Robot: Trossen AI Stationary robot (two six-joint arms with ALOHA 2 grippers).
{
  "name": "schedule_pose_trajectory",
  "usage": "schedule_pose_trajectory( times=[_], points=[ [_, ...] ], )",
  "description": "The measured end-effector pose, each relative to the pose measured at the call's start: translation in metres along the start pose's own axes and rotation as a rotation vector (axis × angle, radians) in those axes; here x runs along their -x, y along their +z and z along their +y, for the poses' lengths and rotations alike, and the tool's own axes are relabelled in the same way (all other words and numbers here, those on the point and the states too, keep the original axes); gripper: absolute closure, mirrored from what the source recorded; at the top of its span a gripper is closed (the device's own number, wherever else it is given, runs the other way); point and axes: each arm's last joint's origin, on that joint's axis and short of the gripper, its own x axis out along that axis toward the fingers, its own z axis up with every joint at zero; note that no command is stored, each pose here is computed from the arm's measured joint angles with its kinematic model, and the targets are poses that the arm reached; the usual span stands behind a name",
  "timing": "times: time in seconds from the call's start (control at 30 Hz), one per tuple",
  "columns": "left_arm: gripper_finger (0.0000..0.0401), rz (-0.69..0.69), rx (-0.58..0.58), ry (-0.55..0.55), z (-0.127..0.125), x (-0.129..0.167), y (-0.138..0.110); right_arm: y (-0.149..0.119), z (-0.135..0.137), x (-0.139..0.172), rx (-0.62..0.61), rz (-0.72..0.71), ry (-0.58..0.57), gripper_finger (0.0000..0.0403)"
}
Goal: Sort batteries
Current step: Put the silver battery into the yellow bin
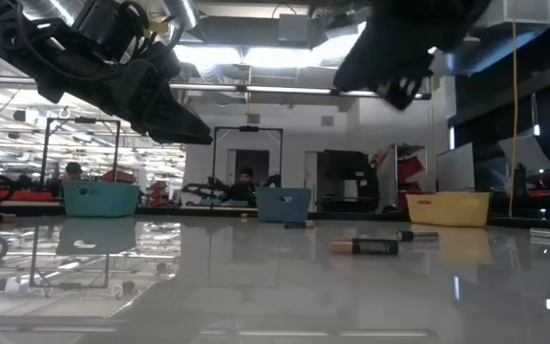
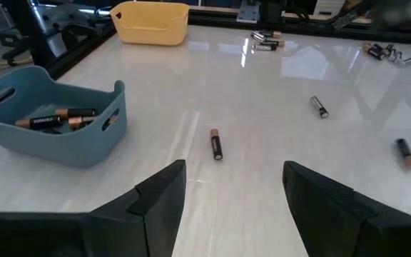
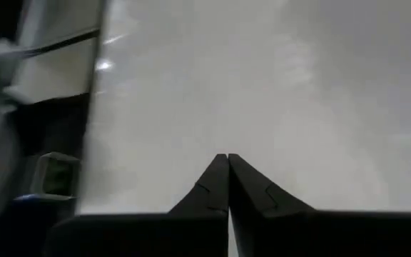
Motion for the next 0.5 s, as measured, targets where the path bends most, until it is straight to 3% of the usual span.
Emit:
schedule_pose_trajectory(
  times=[0.23,0.37,0.5],
  points=[
    [0.0178,0.004,-0.003,0.000,0.000,0.000,0.000,-0.012,-0.039,0.012,-0.076,0.156,-0.369,0.0396],
    [0.0177,0.005,-0.006,0.000,0.000,0.000,-0.001,0.003,-0.066,0.002,-0.021,0.127,-0.396,0.0361],
    [0.0177,0.012,-0.006,0.001,0.000,0.000,-0.001,0.019,-0.094,-0.006,0.041,0.096,-0.381,0.0299]
  ],
)
